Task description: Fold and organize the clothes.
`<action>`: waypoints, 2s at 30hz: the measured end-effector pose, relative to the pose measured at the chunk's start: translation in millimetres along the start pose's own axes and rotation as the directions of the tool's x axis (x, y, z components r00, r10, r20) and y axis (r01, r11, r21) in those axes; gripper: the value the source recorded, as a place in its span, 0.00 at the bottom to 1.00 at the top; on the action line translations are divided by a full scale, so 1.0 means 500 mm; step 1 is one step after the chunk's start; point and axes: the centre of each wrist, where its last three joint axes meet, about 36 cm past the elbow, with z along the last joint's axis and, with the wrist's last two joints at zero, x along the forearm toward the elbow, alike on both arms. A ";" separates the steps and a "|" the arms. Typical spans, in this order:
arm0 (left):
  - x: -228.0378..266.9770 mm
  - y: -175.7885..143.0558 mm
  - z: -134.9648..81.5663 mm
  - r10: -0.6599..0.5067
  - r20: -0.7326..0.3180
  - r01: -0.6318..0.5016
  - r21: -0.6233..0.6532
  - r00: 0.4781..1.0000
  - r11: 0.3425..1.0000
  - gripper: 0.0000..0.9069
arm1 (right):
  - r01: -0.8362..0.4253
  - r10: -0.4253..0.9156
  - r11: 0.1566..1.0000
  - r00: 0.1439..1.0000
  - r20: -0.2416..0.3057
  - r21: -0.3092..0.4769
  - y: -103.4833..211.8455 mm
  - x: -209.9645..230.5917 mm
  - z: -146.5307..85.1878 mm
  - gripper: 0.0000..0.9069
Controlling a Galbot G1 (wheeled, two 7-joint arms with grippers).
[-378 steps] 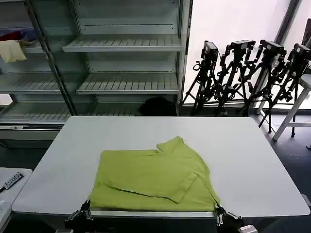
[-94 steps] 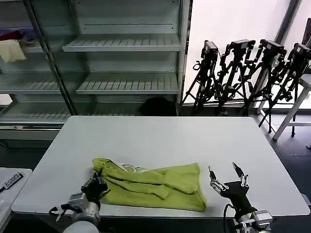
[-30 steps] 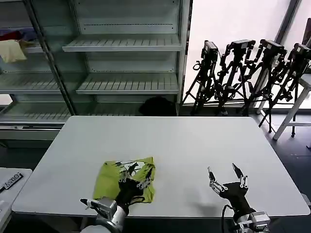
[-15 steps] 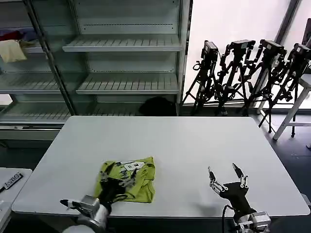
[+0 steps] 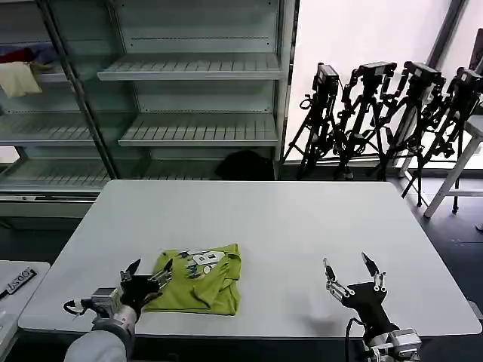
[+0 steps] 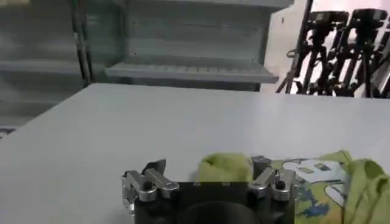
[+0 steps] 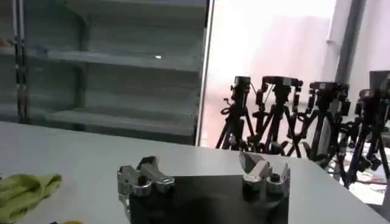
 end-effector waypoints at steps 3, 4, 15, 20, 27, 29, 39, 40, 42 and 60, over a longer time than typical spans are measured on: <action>-0.004 0.002 0.003 0.011 -0.008 -0.010 0.033 1.000 0.999 1.00 | 0.000 0.000 1.000 1.000 0.001 -0.001 0.000 0.000 0.001 1.00; -0.005 0.003 0.004 0.013 -0.010 -0.013 0.042 1.000 0.999 1.00 | -0.001 0.001 1.000 1.000 0.001 -0.002 0.000 0.000 0.001 1.00; 0.001 0.008 0.035 0.016 -0.034 -0.012 0.118 0.999 0.993 1.00 | 0.004 -0.004 1.000 1.000 -0.002 -0.002 0.000 -0.003 0.007 1.00; 0.009 0.003 0.053 0.020 -0.048 -0.012 0.146 0.999 0.989 1.00 | 0.006 -0.006 1.000 1.000 -0.005 -0.007 0.002 -0.005 0.011 1.00; 0.004 -0.011 0.068 0.031 -0.035 -0.025 0.169 0.999 0.985 1.00 | 0.008 -0.008 1.000 1.000 -0.004 -0.006 0.002 -0.004 0.011 1.00; 0.002 -0.014 0.073 0.033 -0.030 -0.027 0.173 0.999 0.985 0.78 | 0.008 -0.008 1.000 1.000 -0.005 -0.006 0.002 -0.003 0.011 1.00; 0.003 -0.036 0.107 0.049 -0.008 -0.046 0.199 0.999 0.979 0.00 | 0.013 -0.013 1.000 1.000 -0.001 -0.003 0.003 -0.007 0.008 1.00; 0.003 -0.038 0.109 0.049 -0.006 -0.047 0.198 0.999 0.979 0.00 | 0.015 -0.015 1.000 1.000 -0.002 -0.004 0.004 -0.006 0.008 1.00; 0.002 -0.044 0.113 0.047 0.000 -0.046 0.197 0.999 0.979 0.00 | 0.016 -0.016 1.000 1.000 -0.002 -0.006 0.005 -0.006 0.008 1.00; -0.007 -0.068 0.107 -0.015 0.060 0.006 0.136 0.998 0.991 0.00 | 0.014 -0.014 1.000 1.000 0.005 -0.008 0.006 -0.006 0.006 1.00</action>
